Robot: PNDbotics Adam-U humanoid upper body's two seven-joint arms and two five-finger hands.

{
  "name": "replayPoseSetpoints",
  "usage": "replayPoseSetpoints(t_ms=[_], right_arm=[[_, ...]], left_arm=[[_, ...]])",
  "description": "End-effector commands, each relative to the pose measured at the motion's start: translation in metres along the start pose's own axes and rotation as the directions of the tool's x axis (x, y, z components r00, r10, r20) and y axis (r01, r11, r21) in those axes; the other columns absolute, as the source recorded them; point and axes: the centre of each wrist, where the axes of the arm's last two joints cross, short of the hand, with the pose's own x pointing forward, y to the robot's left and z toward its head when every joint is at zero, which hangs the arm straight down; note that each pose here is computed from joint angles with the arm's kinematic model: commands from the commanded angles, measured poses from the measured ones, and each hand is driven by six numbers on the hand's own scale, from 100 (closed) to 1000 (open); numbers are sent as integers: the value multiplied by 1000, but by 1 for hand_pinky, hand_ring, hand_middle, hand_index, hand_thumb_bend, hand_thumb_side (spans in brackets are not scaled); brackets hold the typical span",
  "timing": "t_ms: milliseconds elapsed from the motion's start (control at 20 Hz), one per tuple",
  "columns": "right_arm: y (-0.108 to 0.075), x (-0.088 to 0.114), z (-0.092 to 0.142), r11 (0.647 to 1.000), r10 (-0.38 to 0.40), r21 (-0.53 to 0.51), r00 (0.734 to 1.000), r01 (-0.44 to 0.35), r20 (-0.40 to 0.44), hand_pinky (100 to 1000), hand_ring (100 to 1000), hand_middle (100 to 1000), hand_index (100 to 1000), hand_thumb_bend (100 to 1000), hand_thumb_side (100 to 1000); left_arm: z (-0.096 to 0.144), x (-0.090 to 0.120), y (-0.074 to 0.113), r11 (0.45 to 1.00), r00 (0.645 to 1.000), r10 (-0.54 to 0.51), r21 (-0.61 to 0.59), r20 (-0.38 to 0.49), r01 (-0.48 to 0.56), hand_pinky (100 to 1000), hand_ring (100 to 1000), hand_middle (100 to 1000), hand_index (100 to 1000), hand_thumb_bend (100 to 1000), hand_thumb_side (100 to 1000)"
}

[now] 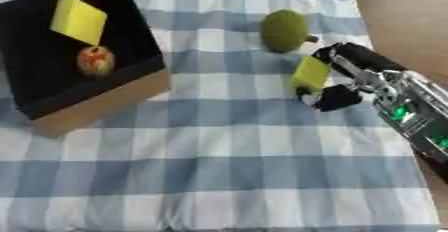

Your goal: Pick up objects on the table and place them in the box.

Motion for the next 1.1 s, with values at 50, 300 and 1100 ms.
replayPoseSetpoints(t_ms=[50, 300, 1100], right_arm=[[-24, 3, 10, 997, 46, -62, 999, -46, 11, 861, 842, 490, 715, 150, 243], [-56, 29, 24, 992, 83, -107, 991, -72, 105, 858, 813, 488, 716, 117, 184], [-136, 158, -6, 981, 182, -153, 855, -122, 486, 856, 795, 486, 721, 100, 122]], left_arm=[[-5, 5, 4, 1000, 1000, -9, -1, 25, 9, 763, 848, 757, 812, 454, 690], [-5, 4, 5, 1000, 1000, -14, -4, 25, 14, 763, 848, 757, 812, 455, 689], [-3, 5, 0, 1000, 1000, 6, -27, 24, -6, 765, 847, 757, 811, 458, 684]])
